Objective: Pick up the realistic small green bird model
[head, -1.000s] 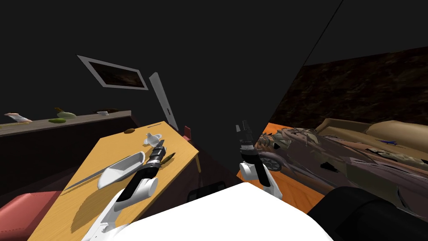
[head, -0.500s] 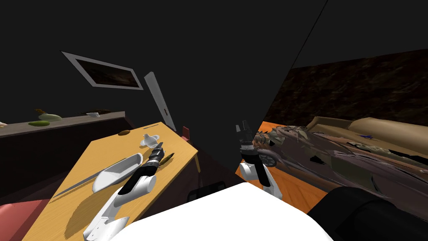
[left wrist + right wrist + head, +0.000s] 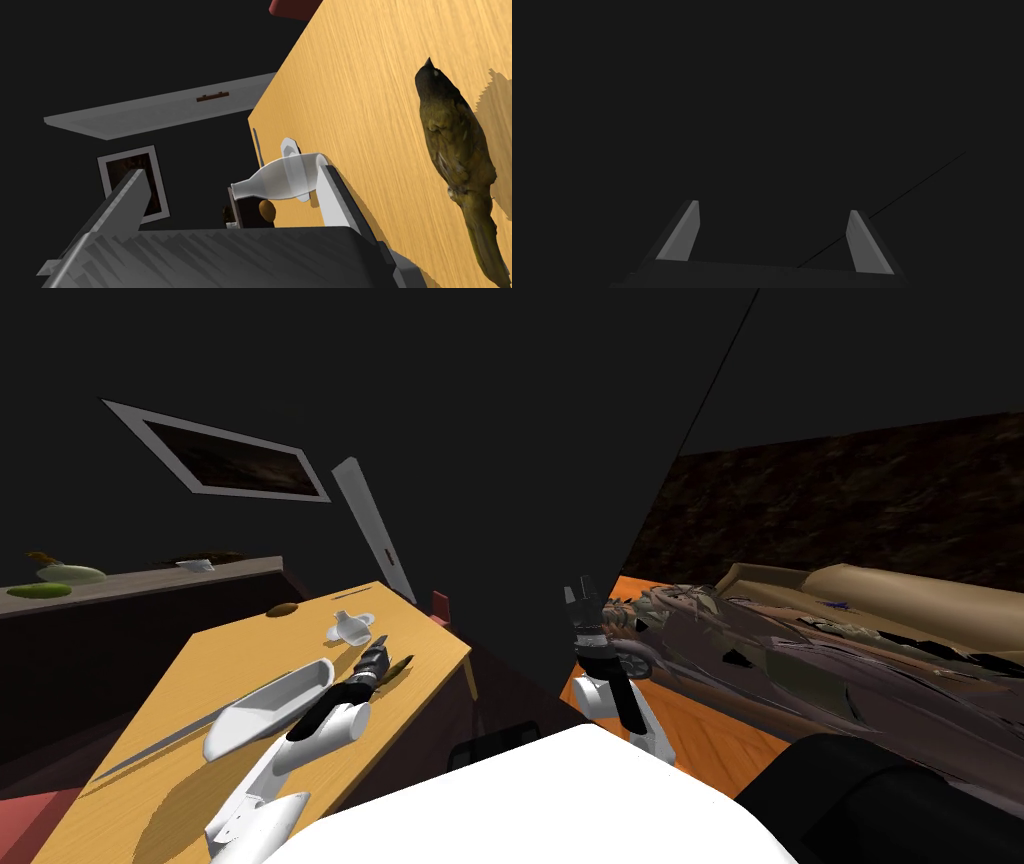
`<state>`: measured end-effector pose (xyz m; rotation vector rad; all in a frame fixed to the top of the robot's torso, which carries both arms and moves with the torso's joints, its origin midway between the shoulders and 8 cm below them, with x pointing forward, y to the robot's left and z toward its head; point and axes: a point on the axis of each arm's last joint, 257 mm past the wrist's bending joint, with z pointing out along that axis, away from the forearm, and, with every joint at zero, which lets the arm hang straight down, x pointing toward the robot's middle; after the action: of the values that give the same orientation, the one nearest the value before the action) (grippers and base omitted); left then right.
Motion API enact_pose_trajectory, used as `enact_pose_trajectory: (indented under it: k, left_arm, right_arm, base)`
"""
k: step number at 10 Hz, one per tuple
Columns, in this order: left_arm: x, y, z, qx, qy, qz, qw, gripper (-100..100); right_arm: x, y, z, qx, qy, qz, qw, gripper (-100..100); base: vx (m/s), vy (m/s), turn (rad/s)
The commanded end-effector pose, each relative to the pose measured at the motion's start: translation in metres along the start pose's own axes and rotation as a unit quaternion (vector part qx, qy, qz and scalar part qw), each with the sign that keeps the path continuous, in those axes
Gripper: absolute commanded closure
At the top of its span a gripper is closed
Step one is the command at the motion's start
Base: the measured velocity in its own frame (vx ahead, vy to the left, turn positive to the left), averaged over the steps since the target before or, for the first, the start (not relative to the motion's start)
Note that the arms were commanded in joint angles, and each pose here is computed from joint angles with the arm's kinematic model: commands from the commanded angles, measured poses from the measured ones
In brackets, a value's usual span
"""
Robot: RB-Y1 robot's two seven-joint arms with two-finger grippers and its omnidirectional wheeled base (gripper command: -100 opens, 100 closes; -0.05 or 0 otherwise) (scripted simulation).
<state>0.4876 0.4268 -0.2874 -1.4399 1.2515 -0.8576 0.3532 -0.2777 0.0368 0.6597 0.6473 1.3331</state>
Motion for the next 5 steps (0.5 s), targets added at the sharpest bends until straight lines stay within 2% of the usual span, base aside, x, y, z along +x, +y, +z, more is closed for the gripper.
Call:
enact_pose_trajectory:
  k: [1,4,5]
  left_arm:
    - [-0.006,0.014,0.004,-0.024,-0.004,-0.005,0.9997,-100]
    - [-0.028,0.047,0.014,-0.081,-0.019,-0.024,0.9963,-100]
    - [-0.029,0.054,0.014,-0.089,-0.02,-0.024,0.9955,-100]
  right_arm:
    - [0.0,0.0,0.0,0.0,0.0,0.0,1.0,0]
    - [0.0,0.0,0.0,0.0,0.0,0.0,1.0,0]
    - [0.0,0.0,0.0,0.0,0.0,0.0,1.0,0]
  base:
    - [-0.008,0.007,-0.056]
    - [-0.001,0.002,-0.072]
    - [0.004,0.0,-0.043]
